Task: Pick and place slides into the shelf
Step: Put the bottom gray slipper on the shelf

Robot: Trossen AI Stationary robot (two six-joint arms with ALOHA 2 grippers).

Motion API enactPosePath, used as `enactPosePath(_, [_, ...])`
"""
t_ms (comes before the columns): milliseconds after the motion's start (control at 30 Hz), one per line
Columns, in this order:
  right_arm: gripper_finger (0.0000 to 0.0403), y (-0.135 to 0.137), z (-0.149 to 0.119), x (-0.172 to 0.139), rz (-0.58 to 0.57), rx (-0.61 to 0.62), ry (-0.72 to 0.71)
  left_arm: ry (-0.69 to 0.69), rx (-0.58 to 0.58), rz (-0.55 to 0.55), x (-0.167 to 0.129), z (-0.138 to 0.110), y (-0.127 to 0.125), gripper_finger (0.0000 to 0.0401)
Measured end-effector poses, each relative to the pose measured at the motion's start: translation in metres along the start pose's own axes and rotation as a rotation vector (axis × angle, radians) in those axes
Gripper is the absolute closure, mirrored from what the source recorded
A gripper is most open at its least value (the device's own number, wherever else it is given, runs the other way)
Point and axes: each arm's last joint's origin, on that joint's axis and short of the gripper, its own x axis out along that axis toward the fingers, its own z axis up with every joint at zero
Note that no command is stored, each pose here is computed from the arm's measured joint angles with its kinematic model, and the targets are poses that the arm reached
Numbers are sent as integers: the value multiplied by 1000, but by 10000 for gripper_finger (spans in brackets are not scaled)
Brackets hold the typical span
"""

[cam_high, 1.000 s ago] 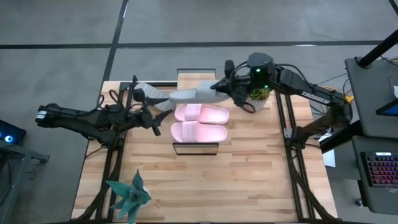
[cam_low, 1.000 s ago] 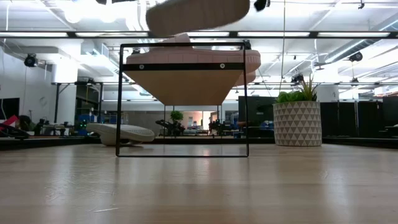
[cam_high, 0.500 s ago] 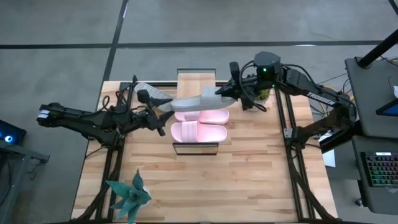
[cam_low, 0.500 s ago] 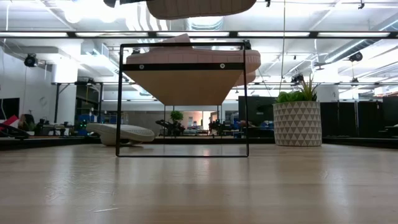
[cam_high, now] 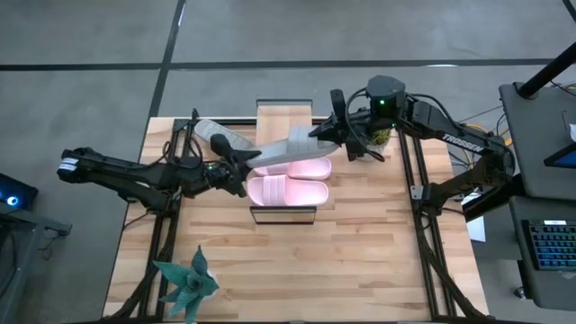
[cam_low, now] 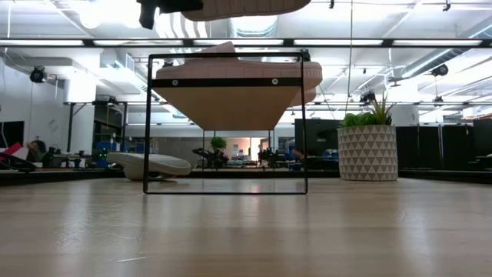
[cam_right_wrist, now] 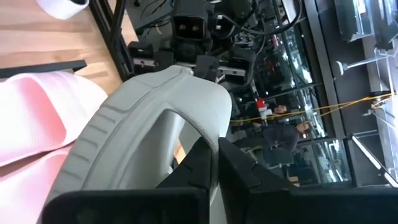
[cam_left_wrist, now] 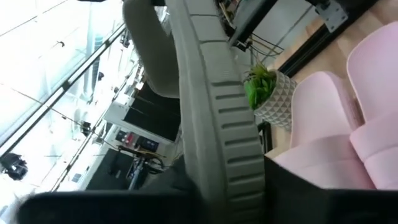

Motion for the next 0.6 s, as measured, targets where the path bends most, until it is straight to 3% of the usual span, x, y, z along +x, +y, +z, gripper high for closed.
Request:
enactPosePath(67, [394,-1,0,0,-8,27,5,-1,12,3,-1,0,1,369])
enactPosePath(500, [347,-21,4,-15,-181,164,243,106,113,77,-6,-4,9,369])
enactPosePath(600, [331,-21,5,-19,-153,207,275,107,140,76,-6,-4,9,369])
